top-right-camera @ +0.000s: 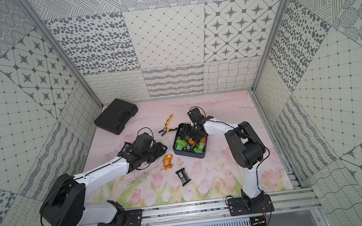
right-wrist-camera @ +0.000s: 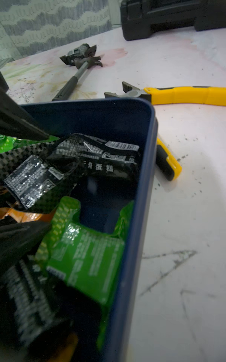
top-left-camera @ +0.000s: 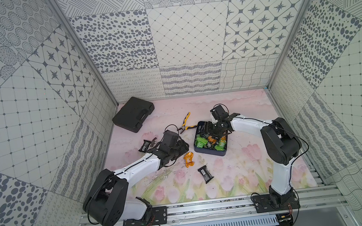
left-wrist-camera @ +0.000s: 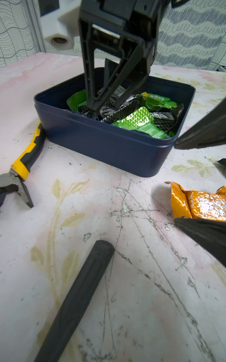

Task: Take the cookies out of the storage box
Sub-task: Pick up the cookie from the storage box.

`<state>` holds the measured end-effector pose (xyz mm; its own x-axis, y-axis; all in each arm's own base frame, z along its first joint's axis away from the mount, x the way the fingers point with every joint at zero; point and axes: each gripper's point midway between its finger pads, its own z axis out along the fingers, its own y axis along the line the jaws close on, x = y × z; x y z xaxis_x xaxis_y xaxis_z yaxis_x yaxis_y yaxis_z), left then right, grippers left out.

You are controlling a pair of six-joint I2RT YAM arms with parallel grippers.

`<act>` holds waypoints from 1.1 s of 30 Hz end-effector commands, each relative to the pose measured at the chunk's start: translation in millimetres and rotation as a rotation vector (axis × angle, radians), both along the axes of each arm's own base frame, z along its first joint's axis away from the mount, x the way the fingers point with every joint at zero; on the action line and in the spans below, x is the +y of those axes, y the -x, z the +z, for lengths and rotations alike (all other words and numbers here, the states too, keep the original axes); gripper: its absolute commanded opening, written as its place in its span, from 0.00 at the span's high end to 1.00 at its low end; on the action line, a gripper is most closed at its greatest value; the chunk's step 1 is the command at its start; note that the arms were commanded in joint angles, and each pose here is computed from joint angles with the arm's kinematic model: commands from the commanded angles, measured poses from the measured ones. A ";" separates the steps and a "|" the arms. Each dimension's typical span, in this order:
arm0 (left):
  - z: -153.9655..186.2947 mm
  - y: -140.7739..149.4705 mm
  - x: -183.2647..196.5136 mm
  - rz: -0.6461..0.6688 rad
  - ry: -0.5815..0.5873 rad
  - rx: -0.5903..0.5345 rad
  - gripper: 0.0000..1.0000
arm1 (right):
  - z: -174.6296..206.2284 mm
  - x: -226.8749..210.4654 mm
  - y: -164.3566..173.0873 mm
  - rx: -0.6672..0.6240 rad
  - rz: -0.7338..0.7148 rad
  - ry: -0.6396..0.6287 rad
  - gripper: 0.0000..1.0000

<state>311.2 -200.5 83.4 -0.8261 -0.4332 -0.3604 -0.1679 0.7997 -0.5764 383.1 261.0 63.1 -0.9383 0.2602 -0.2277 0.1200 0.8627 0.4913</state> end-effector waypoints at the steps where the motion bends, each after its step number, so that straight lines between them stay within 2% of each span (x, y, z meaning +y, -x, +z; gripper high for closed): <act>1: 10.7 -10.6 0.9 0.030 0.018 -0.038 0.40 | 37.2 -3.7 -1.1 -0.041 -0.146 0.019 0.28; 6: 12.2 -11.9 3.1 0.041 0.008 -0.038 0.40 | 35.9 -6.9 6.5 -0.003 -0.284 0.069 0.29; 10: 12.4 -11.6 5.3 0.049 -0.001 -0.037 0.40 | 25.1 -12.6 7.6 0.055 -0.330 0.161 0.36; 13: 13.4 -11.2 6.9 0.051 -0.009 -0.040 0.40 | 19.7 -14.0 6.5 0.084 -0.324 0.219 0.39; 24: 13.4 -8.9 12.6 0.059 -0.032 -0.047 0.41 | 5.9 -1.9 5.2 0.103 -0.203 0.278 0.40; 33: 13.5 -8.9 13.2 0.064 -0.030 -0.047 0.41 | -7.6 1.3 -6.7 0.119 -0.225 0.315 0.42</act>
